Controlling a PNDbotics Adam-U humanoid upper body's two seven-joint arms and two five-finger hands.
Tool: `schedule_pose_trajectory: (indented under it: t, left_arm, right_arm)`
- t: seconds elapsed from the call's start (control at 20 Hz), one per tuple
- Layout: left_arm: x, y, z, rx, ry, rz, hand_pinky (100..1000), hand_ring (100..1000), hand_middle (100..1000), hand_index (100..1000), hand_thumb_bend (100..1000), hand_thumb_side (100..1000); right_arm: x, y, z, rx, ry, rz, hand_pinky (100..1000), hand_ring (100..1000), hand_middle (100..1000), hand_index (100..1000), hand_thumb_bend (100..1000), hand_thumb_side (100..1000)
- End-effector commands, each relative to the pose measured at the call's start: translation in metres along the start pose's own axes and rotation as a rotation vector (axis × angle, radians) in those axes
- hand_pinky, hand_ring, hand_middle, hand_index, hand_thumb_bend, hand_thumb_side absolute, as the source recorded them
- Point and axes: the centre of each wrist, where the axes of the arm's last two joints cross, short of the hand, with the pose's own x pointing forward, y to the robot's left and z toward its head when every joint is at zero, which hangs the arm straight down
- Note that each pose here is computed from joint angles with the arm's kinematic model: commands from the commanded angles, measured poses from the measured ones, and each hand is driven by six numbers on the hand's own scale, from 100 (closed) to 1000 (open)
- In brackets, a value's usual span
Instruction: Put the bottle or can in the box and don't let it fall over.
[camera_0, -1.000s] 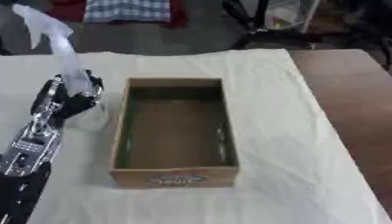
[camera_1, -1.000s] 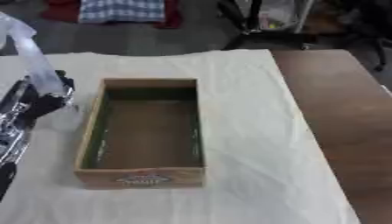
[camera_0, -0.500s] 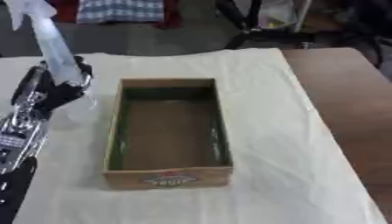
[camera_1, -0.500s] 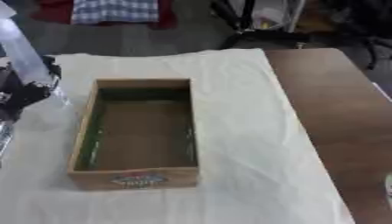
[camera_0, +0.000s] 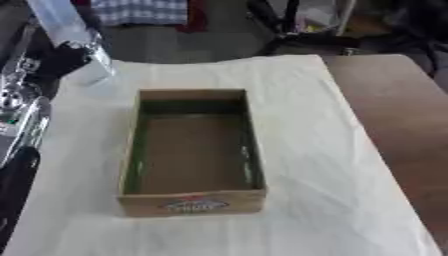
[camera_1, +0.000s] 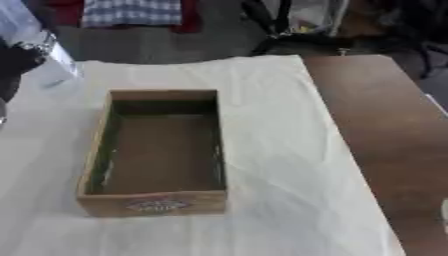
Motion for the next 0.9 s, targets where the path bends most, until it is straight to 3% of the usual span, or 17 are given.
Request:
schedule_pose_trajectory:
  t: [0.05, 0.5, 0.55, 0.6, 0.9]
  left_arm:
    - [0.015, -0.018, -0.008, -0.056, -0.039, 0.014, 609, 1000, 719, 118, 100, 100]
    - [0.009, -0.055, -0.012, -0.156, -0.019, 0.044, 618, 1000, 728, 119, 100, 100]
    - [0.009, -0.057, -0.012, -0.164, -0.018, 0.045, 619, 1000, 730, 119, 211, 100]
    - [0.008, -0.060, -0.012, -0.173, -0.014, 0.045, 621, 1000, 733, 119, 100, 100]
    - [-0.008, -0.072, -0.005, -0.204, 0.035, 0.044, 644, 1000, 753, 125, 100, 100]
  right_arm:
    - [0.006, -0.003, -0.006, -0.013, -0.030, -0.002, 930, 1000, 1000, 879, 100, 696]
    - [0.007, -0.001, -0.007, -0.019, -0.028, -0.010, 930, 1000, 1000, 879, 100, 697]
    - [0.007, -0.001, -0.007, -0.020, -0.028, -0.011, 930, 1000, 1000, 879, 100, 725]
    - [0.007, -0.001, -0.007, -0.021, -0.028, -0.012, 930, 1000, 1000, 879, 100, 698]
    - [0.008, 0.001, -0.009, -0.018, -0.029, -0.023, 930, 1000, 1000, 879, 100, 698]
